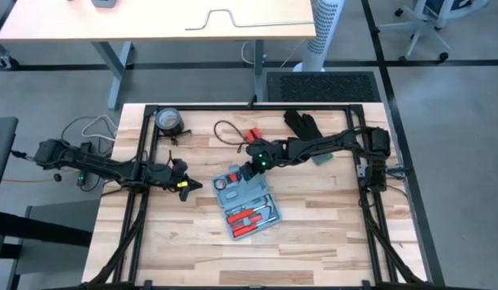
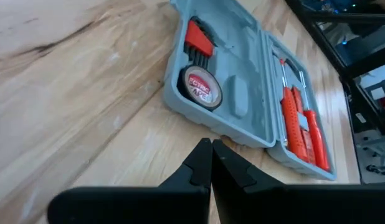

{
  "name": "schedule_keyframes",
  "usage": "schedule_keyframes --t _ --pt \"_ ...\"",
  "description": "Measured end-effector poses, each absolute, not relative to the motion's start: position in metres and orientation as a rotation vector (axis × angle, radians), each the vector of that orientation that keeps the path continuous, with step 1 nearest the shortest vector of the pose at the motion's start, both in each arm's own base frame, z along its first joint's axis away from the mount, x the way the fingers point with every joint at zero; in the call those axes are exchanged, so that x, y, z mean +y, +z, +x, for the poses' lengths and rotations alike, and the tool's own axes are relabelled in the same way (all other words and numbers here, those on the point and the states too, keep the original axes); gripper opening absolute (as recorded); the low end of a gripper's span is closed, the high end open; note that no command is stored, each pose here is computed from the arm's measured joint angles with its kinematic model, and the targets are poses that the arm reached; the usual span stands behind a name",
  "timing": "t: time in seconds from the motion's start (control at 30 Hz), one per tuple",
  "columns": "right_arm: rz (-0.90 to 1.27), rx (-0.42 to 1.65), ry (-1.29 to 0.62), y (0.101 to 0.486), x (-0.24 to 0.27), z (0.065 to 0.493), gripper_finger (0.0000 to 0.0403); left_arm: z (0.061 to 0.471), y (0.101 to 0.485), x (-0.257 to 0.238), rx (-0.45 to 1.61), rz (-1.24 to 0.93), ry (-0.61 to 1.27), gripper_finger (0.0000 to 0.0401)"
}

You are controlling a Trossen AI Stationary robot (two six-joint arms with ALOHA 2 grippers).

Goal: Prefit tool cases
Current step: Remove the black Allen wrench set from the gray toolbox

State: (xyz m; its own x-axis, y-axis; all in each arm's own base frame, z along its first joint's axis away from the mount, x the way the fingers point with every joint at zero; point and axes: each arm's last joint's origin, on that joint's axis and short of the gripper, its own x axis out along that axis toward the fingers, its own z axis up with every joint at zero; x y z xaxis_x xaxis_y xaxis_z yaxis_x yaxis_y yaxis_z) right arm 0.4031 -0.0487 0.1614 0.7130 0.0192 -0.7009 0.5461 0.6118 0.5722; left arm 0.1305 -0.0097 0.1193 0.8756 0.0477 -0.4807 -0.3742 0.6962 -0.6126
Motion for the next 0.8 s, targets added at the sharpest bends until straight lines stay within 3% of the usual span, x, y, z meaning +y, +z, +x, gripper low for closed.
schedule_keyframes --t 0.23,0.8 --pt "0.841 0.86 -0.321 0.148 -0.055 0.423 0.0119 0.134 0.115 -0.01 0.474 -0.796 0.257 0.0" --pt "0.848 0.856 -0.303 0.148 -0.06 0.422 0.0119 0.136 0.113 -0.01 0.477 -0.873 0.284 0.0"
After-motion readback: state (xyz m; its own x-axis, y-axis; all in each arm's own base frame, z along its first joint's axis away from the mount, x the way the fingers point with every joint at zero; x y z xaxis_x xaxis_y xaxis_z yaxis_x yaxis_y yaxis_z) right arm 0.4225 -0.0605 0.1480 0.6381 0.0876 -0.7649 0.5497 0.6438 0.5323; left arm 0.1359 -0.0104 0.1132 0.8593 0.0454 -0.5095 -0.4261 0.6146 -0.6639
